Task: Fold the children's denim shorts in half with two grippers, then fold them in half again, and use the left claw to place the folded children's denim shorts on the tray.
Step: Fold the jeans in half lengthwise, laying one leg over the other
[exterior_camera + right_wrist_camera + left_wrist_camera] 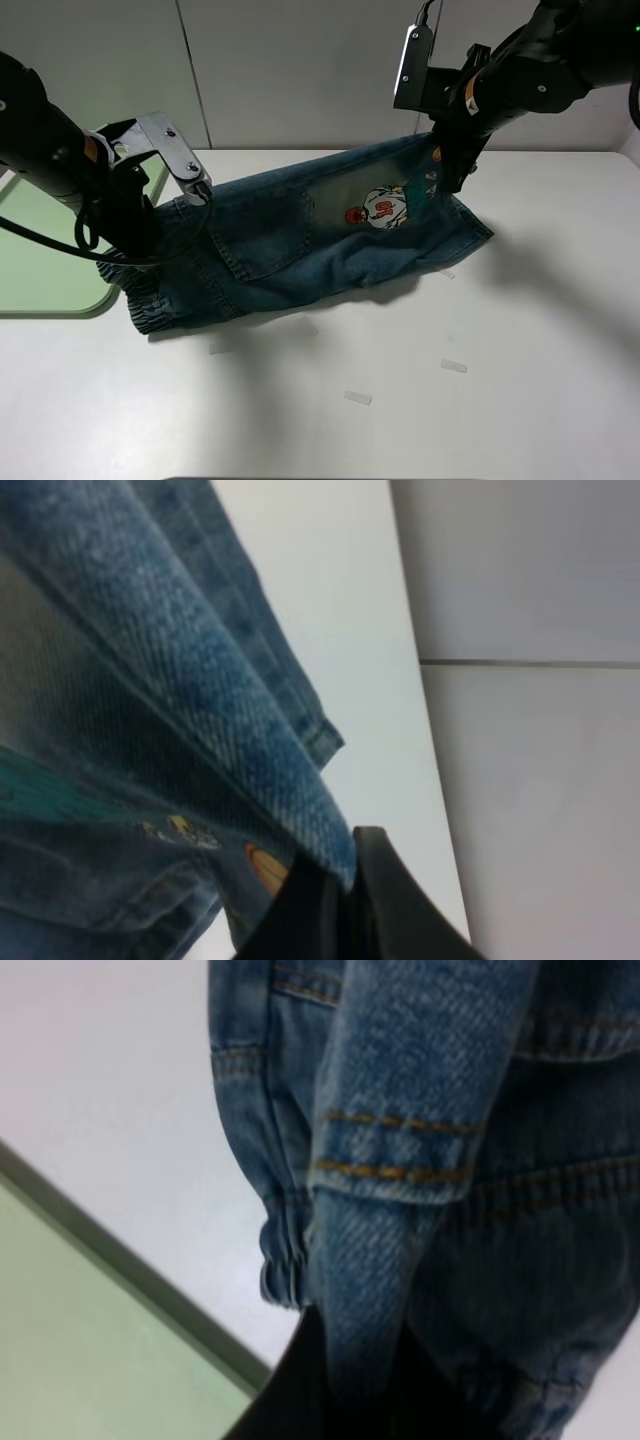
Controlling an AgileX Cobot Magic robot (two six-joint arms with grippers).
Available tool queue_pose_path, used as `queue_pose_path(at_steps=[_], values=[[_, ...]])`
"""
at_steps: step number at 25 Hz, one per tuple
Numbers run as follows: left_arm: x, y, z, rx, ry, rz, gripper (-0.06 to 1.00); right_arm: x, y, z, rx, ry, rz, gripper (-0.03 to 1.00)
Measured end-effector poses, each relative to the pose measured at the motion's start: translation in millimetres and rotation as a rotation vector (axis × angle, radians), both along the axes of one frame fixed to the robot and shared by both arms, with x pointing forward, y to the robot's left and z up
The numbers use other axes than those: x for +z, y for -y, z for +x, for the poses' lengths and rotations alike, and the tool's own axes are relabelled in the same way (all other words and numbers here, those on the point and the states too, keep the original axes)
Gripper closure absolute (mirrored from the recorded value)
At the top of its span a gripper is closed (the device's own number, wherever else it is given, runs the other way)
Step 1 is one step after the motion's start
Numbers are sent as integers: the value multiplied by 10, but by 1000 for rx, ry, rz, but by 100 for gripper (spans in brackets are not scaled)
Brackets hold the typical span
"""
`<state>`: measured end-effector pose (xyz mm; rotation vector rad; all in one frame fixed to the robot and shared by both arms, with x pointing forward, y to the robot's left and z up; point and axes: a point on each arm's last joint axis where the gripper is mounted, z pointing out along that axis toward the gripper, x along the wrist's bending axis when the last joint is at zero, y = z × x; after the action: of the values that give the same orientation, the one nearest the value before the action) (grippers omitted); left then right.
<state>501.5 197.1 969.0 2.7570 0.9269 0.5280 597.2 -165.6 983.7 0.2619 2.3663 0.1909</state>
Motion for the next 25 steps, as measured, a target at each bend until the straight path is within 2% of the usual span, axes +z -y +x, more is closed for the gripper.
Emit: queue_pose_path(at_steps=[8, 15, 17, 19, 20, 22, 23, 24, 25], values=[[-167, 45, 103, -30, 15, 6, 91, -140, 150, 132, -21, 0, 31, 99], [-172, 67, 140, -43, 51, -9, 91, -177, 181, 175, -16, 11, 50, 99], [-172, 67, 142, -44, 52, -8, 88, -178, 177, 179, -13, 14, 54, 99], [-177, 54, 134, -45, 41, 4, 77, -180, 182, 181, -14, 14, 56, 99], [-184, 44, 125, -45, 31, 14, 66, -182, 194, 184, -18, 13, 54, 96], [-206, 22, 101, -44, 10, 31, 36, -189, 252, 191, -41, 3, 45, 76], [-216, 13, 99, -43, 8, 32, 20, -192, 292, 199, -55, -1, 41, 58], [-222, 10, 101, -43, 10, 31, 11, -192, 316, 204, -65, -2, 44, 45], [-233, 13, 105, -45, 12, 30, 5, -191, 338, 212, -75, -1, 50, 38]])
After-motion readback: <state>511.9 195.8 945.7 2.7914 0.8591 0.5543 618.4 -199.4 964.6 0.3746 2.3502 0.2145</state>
